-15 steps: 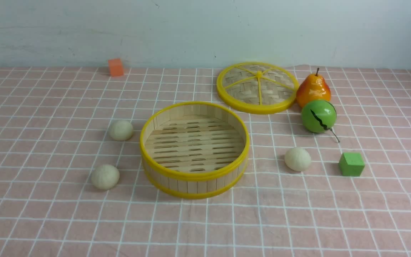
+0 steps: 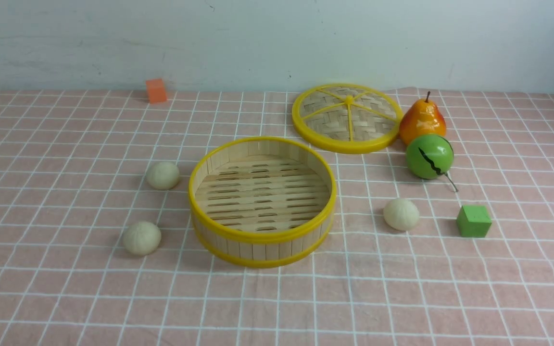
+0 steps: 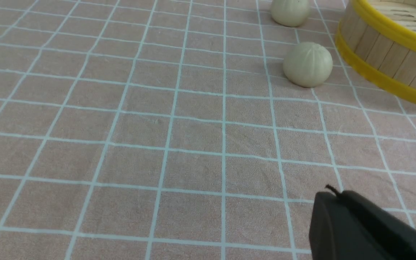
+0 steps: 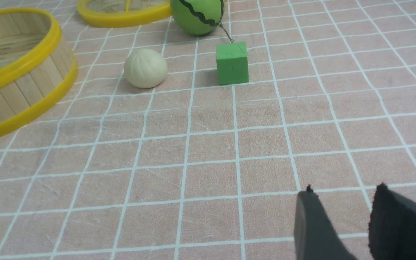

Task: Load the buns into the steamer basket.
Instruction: Use the left arm to grab a steamed stuffed bun

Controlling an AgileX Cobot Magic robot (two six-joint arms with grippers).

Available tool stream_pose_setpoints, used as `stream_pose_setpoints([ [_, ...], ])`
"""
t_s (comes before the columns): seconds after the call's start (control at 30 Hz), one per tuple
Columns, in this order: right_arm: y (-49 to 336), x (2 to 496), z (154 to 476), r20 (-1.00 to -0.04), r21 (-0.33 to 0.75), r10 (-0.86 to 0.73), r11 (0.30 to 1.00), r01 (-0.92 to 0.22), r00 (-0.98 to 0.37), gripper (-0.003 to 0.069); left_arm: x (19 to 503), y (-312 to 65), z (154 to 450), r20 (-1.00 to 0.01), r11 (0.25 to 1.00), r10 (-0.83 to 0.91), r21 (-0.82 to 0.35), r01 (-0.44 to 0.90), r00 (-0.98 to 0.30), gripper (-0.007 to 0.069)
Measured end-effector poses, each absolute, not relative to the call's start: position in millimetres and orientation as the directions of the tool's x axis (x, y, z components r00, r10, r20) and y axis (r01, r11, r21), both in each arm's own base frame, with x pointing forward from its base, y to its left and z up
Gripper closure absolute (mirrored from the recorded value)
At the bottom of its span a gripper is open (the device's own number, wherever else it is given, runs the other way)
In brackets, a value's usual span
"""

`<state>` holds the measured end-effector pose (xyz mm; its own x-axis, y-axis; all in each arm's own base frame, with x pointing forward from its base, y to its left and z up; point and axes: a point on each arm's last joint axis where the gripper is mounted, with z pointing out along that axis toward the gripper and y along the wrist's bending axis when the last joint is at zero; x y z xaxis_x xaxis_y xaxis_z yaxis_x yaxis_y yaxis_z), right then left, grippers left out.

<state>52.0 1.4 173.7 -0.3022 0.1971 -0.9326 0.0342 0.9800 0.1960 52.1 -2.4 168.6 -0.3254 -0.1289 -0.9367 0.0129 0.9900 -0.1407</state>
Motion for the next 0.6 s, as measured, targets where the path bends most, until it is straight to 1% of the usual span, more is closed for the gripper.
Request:
stream_pose_setpoints([
  [0.6, 1.4, 52.0, 173.7, -0.932, 0.197, 0.198, 0.98, 0.034, -0.302, 0.042, 52.1, -2.5, 168.6, -0.936, 0.989, -0.133, -0.145, 0.013, -0.326, 0.062],
])
